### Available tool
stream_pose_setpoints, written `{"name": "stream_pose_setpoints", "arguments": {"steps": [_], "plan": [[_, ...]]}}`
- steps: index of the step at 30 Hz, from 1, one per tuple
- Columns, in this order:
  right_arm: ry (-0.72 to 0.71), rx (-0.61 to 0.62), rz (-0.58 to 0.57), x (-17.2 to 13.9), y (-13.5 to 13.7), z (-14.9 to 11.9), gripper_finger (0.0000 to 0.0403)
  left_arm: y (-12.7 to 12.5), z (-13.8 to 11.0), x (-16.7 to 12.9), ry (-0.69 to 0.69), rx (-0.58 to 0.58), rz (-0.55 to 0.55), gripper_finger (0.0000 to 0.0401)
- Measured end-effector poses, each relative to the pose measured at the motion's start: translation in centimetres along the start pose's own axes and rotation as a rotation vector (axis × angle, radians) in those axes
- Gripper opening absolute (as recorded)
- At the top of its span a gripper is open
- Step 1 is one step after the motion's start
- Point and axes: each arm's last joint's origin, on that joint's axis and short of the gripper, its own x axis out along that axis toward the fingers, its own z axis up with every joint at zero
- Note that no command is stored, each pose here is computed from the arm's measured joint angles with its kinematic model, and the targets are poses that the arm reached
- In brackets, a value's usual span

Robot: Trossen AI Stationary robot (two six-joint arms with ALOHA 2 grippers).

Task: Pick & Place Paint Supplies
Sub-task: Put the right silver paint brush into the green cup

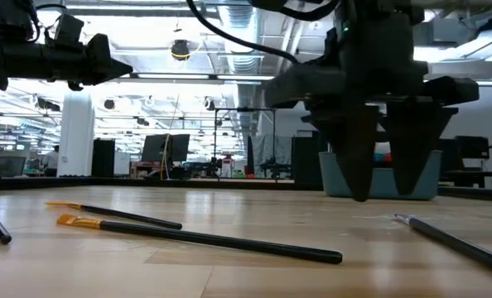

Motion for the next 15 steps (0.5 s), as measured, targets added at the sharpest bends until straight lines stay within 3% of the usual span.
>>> {"name": "stream_pose_setpoints", "arguments": {"steps": [15], "plan": [[0.085, 0.274, 0.043, 1.0, 0.9, -0.8, 0.0220, 0.0, 0.0, 0.0, 0.000, 0.000, 0.000, 0.0008]]}}
